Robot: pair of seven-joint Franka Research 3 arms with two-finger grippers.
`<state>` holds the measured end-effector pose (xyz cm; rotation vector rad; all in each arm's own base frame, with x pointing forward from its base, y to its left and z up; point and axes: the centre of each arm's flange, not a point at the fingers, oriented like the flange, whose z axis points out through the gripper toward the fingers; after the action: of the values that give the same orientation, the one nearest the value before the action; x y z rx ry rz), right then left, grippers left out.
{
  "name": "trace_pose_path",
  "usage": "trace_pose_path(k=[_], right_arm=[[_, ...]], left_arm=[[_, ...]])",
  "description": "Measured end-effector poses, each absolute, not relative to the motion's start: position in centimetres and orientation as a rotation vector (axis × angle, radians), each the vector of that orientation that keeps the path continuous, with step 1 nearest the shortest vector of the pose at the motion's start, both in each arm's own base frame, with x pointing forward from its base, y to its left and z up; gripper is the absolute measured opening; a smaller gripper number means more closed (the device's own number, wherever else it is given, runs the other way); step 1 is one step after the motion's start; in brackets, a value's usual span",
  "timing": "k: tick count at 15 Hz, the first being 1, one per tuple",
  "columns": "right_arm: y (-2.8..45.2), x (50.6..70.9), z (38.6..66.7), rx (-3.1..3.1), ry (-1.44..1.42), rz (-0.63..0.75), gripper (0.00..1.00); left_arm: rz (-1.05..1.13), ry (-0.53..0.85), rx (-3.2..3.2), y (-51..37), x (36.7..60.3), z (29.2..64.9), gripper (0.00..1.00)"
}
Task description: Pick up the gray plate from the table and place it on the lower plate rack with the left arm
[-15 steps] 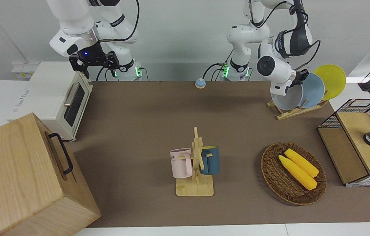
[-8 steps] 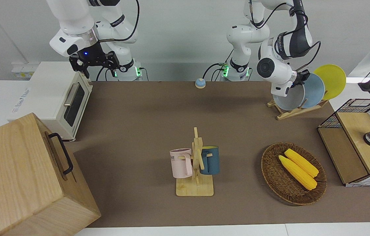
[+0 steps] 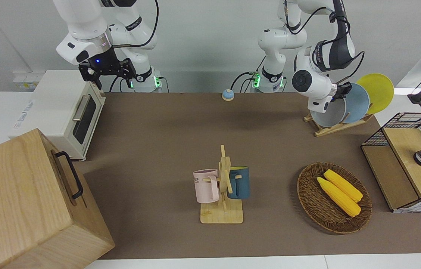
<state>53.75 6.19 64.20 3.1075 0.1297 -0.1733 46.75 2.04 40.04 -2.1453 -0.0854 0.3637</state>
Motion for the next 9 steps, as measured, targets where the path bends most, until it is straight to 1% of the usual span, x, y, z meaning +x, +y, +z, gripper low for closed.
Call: trace_pose_path(k=[2,3,6,7,8,9], right_arm=[[6.2,53.8,64.2,3.108,0.130,-0.173,0.99],[6.2,53.8,64.2,3.108,0.130,-0.173,0.99],[6.2,53.8,64.2,3.108,0.130,-0.173,0.99],[6.2,53.8,64.2,3.108,0.130,-0.173,0.99],[6.2,53.8,64.2,3.108,0.130,-0.173,0.99],[6.2,53.8,64.2,3.108,0.130,-0.173,0.99]], left_arm=[[0.368,-0.085,-2.148,2.1,46.8,39.8,0.31],[0.366,-0.086,-2.150,2.1,46.9,39.8,0.39],[0.359,-0.094,-2.162,2.0,47.2,40.3,0.70],[0.360,-0.097,-2.171,2.0,47.3,40.4,0.77],[0.363,-0.099,-2.183,1.9,47.4,40.6,0.77],[0.367,-0.101,-2.200,1.9,47.5,40.9,0.81]])
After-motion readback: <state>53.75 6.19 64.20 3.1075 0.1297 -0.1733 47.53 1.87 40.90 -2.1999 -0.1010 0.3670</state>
